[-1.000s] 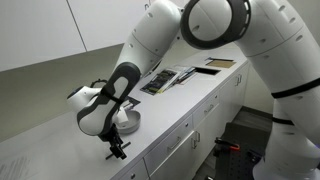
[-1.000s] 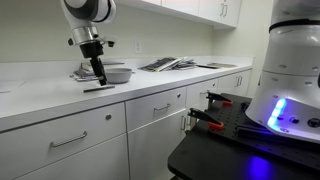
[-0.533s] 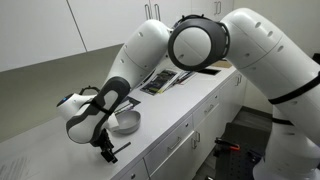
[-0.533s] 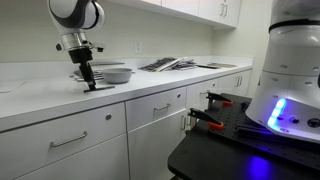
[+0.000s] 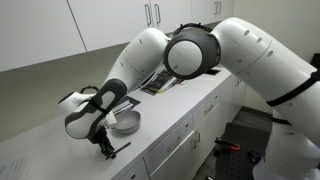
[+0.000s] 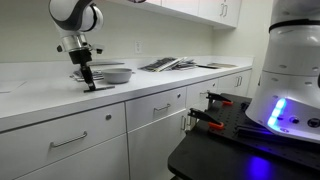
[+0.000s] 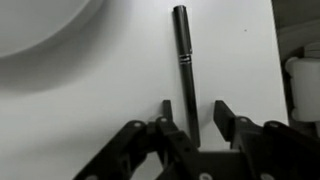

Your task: Pick up the black pen and put it in the bowl.

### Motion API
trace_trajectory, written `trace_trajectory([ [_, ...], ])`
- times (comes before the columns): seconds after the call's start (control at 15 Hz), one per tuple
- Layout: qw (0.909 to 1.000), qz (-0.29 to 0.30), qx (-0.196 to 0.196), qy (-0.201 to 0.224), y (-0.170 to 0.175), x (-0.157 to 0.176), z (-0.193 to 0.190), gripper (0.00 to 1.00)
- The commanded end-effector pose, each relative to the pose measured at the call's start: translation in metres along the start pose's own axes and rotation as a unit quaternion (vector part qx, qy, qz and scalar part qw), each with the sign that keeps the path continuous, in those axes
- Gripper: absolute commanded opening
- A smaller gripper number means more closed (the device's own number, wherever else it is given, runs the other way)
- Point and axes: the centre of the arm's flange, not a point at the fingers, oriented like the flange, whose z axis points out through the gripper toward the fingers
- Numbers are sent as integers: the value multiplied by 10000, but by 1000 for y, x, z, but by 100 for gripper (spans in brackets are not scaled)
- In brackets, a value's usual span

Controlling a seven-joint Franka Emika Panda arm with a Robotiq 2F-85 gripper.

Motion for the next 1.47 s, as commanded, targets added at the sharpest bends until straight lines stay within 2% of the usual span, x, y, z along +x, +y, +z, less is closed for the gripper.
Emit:
trace_trajectory([
  [0.0,9994,-306,160,60,4,-2,-11,18],
  [0.2,9990,-409,176,41,3,-8,-10,0],
  [0.6,9993,-348,153,10,7,-20,-7,0],
  [0.67,9993,-343,169,10,6,-21,-7,18],
  [1.13,9990,-381,214,-20,0,-22,-3,72],
  [1.27,9988,-409,248,-38,-4,-21,0,84],
  [1.4,9985,-478,264,-23,-8,-20,0,85],
])
